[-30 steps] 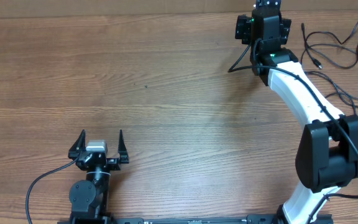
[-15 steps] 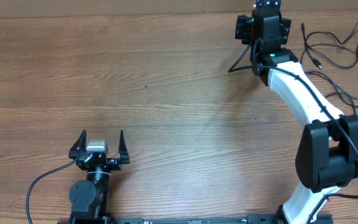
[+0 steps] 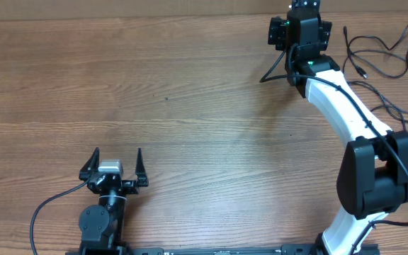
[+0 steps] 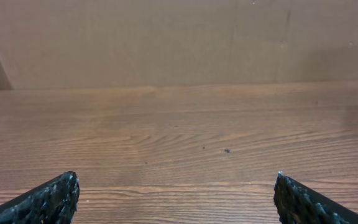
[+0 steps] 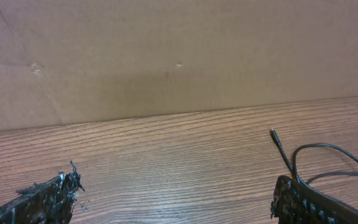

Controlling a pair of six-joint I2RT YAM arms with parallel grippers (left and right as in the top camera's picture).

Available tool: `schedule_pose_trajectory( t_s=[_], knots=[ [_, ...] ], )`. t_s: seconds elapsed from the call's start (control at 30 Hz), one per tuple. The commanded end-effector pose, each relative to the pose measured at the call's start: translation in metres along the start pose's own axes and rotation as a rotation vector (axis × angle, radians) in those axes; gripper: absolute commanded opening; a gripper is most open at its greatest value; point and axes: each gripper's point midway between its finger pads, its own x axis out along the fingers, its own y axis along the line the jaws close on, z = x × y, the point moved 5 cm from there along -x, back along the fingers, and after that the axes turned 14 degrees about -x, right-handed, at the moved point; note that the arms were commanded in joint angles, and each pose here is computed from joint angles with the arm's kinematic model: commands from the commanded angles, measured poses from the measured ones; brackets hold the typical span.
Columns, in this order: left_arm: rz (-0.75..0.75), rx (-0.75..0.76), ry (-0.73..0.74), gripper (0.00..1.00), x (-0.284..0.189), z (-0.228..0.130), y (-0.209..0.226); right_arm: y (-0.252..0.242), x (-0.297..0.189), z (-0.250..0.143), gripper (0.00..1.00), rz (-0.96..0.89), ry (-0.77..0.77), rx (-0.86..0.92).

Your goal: Untangle cables

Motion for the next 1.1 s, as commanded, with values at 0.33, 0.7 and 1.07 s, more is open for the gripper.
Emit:
schedule_pose_trajectory(
  t_s=[0.33,0.7,1.07],
  knots=[
    [-0.009,-0.012,-0.004,1.0,-0.0004,0.0001,0.0,-0.0076,-0.0103,0.0163,1.0,-0.007,-0.041,0.018],
    [-0.008,-0.06,-0.006,1.0,-0.0004,0.0005,0.0,-0.0078,-0.0103,0.0163,1.0,-0.007,-0.041,0.018],
    [-0.009,-0.06,-0.007,1.0,-0.0004,0.0006,0.0,-0.0078,-0.0103,0.0163,1.0,-0.007,-0.041,0.018]
  ],
)
